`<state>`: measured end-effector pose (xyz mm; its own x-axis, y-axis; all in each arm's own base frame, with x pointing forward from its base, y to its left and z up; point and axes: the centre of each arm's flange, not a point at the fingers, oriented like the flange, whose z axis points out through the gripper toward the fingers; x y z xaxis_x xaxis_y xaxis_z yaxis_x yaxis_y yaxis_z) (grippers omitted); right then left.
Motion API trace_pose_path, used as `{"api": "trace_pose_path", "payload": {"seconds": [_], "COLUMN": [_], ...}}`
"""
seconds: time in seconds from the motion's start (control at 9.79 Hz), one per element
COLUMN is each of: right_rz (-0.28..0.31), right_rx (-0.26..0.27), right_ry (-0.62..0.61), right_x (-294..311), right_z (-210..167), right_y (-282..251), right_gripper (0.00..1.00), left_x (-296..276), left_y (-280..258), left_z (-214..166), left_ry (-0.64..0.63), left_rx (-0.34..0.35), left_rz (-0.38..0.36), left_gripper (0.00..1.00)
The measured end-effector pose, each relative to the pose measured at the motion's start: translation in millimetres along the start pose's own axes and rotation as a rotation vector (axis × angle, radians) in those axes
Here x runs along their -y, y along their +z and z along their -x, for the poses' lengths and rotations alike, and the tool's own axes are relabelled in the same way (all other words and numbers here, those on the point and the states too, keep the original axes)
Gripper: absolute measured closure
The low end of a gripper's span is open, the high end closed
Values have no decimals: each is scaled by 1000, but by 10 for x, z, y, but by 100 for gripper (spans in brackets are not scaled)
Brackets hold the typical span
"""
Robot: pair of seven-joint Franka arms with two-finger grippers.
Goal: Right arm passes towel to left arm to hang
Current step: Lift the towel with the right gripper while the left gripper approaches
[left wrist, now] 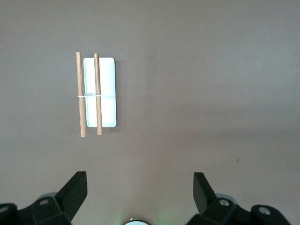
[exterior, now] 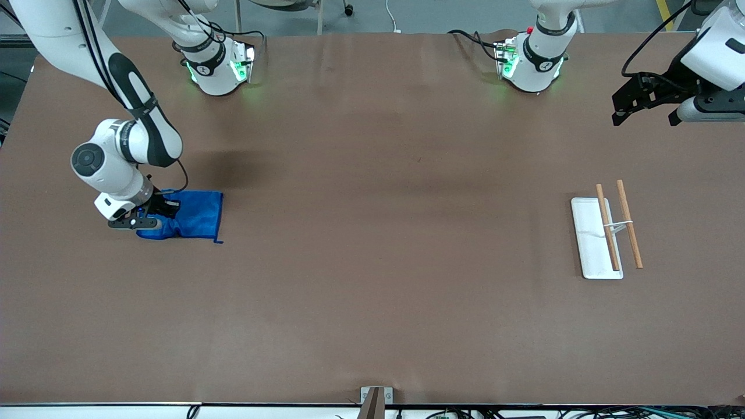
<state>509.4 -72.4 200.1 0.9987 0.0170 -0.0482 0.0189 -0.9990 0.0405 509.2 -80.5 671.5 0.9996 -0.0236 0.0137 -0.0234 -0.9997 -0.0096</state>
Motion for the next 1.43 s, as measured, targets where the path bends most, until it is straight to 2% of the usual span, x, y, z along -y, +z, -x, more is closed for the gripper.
{"api": "trace_pose_path", "payload": {"seconds": [0.31, 0.61, 0.72, 1.02, 1.23, 1.33, 1.43], "right_rz": [-39, -199, -261, -514, -653, -730, -819], "right_rx": [74, 80, 62, -42, -102, -112, -97], "right_ry": [3, 17, 23, 85, 162, 202, 242], "right_x": [8, 583, 947, 2154, 2899, 3250, 3525], "right_z": [-375, -603, -658, -716, -631, -538, -437], "right_y": [-1223, -2198, -2386, -2787, -2985, -3084, -3164], "right_gripper": [95, 95, 95, 95, 95, 95, 95], "left_x": [-2, -29, -88, -350, -558, -643, -737], "left_y": [-1, 0, 7, 289, 650, 871, 1095], "left_z": [0, 2, 3, -166, -426, -581, -719], "left_ry": [0, 4, 8, 20, 23, 18, 8], "left_rx": [0, 1, 10, 110, 206, 249, 292], "left_rz": [0, 12, 69, 346, 602, 726, 835], "left_gripper": [0, 0, 0, 0, 0, 0, 0]}}
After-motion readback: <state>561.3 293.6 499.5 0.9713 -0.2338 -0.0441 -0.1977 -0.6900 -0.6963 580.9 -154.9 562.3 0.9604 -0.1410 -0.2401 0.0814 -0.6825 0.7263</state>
